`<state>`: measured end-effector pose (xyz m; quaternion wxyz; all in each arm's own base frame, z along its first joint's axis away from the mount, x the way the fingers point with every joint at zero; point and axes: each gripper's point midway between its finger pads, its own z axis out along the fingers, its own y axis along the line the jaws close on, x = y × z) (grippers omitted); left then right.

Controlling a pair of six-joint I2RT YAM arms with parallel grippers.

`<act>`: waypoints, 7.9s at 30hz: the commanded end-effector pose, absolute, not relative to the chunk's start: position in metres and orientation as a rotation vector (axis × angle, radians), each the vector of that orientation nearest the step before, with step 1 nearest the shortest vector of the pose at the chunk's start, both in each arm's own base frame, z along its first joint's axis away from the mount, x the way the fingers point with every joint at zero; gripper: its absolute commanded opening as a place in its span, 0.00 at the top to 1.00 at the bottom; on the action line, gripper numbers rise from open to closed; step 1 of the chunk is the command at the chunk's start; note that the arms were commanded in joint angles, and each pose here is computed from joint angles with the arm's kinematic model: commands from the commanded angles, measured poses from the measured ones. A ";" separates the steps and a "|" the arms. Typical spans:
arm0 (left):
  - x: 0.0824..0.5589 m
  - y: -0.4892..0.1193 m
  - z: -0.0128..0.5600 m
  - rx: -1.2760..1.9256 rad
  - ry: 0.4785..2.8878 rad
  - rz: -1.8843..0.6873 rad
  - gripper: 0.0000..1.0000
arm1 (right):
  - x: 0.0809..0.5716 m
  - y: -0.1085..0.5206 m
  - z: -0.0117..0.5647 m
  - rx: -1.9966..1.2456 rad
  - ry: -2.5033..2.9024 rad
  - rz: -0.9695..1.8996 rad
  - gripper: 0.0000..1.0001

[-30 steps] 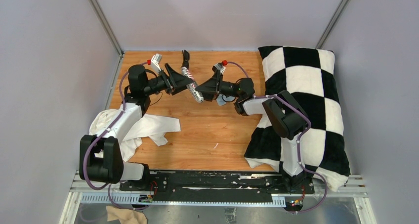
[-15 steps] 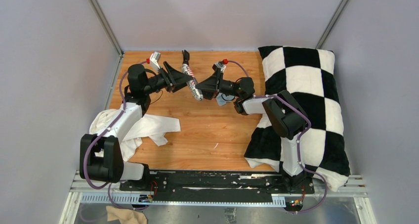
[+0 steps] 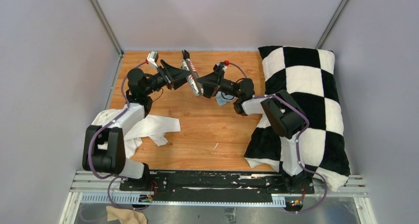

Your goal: Organize the sunglasses

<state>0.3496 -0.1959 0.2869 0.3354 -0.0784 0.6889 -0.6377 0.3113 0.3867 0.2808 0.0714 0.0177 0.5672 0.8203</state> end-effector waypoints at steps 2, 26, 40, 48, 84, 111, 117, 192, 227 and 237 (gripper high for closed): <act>0.319 -0.196 0.346 0.087 1.416 -1.909 1.00 | 0.323 0.387 0.275 0.394 1.733 2.605 1.00; 0.315 -0.185 0.343 0.283 1.437 -1.819 1.00 | 0.339 0.384 0.278 0.597 1.681 2.655 1.00; 0.316 -0.181 0.319 0.027 1.496 -1.901 0.13 | 0.333 0.370 0.269 0.395 1.699 2.479 1.00; 0.334 -0.178 0.277 -0.132 1.692 -1.726 0.00 | 0.333 0.363 0.258 0.271 1.839 2.224 1.00; 0.341 -0.198 0.228 -0.390 1.817 -1.680 0.00 | 0.315 0.367 0.270 -0.059 1.895 1.866 1.00; 0.344 -0.203 0.242 -0.447 1.642 -1.847 0.29 | 0.310 0.383 0.270 -0.015 1.877 2.040 1.00; 0.345 -0.203 0.241 -0.440 1.648 -1.833 0.57 | 0.312 0.384 0.270 0.031 1.875 2.099 1.00; 0.239 -0.218 0.292 0.554 1.443 -1.737 1.00 | 0.361 0.363 0.287 0.973 1.620 2.803 1.00; 0.243 -0.218 0.267 0.368 1.682 -1.847 1.00 | 0.328 0.279 0.278 -0.199 1.883 1.935 0.21; 0.238 -0.218 0.269 0.410 1.708 -1.795 1.00 | 0.284 0.280 0.282 -0.675 1.922 1.724 0.08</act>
